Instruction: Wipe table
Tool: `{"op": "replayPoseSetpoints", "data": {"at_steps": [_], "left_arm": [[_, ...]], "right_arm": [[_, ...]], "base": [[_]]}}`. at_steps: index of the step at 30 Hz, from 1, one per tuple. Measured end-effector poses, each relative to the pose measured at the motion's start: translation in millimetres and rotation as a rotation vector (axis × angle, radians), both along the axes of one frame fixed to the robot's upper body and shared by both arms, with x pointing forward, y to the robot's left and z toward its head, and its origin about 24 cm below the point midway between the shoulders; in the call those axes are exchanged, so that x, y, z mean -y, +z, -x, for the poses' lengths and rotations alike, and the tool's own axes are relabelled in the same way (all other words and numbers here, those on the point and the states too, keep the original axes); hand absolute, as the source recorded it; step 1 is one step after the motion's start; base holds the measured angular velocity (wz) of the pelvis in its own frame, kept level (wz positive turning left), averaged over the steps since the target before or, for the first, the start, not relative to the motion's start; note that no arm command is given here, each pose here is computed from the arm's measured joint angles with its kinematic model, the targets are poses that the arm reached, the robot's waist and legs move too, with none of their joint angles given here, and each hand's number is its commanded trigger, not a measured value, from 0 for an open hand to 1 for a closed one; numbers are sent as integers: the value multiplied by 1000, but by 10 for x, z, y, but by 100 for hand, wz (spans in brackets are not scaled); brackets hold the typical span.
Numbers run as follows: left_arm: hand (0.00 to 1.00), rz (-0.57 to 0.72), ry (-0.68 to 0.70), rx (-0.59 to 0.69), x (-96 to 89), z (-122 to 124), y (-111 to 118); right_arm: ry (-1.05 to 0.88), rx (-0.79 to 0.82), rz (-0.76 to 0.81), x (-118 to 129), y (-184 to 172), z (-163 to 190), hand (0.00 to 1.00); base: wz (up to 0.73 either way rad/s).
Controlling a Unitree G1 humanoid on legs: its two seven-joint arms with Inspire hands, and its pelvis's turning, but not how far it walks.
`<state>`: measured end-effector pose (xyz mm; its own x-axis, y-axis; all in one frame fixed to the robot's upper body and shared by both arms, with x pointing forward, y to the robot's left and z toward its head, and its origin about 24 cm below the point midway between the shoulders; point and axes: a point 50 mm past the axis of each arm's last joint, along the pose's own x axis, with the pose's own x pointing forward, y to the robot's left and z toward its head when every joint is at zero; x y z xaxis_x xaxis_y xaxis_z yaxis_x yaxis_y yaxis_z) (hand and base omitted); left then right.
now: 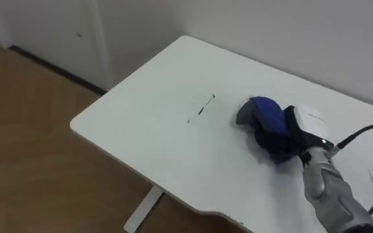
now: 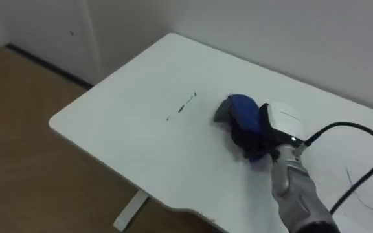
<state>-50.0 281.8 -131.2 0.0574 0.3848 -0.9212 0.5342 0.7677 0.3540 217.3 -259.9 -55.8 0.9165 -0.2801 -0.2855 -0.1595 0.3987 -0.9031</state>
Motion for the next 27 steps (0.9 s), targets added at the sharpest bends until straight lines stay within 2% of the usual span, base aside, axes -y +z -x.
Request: {"op": "replayPoseSetpoints", "data": {"at_steps": [2,3,5,8,12,18,21,23,26,27], "left_arm": [[0,-5,1,-17,-31,69,17],[0,-5,0,-12,-37,61,17],[0,-12,22,30,-93,18,37],[0,-28,40,54,-153,-29,55],[0,-35,66,65,-181,-34,62],[0,1,40,48,-57,-41,3],[0,23,13,-3,16,33,-39],[0,28,1,3,28,-12,-49],[0,46,-17,16,68,-93,-67],[0,47,-18,15,67,-94,-66]], "right_arm": [[-121,14,-9,266,-79,312,100],[-156,11,-3,342,-95,399,100],[-326,-25,-3,659,-156,799,100],[-441,-98,97,1043,-108,1214,100],[-539,-163,154,1241,-83,1451,100],[-585,-156,137,1121,-129,1250,100],[-436,-114,84,797,-136,800,100],[-236,-60,44,390,-78,317,100],[-57,28,15,60,138,-166,100],[-33,50,11,18,185,-234,100]], "base": [[32],[6],[-23],[-29],[-43],[-22],[-40],[0],[30],[47]]}}
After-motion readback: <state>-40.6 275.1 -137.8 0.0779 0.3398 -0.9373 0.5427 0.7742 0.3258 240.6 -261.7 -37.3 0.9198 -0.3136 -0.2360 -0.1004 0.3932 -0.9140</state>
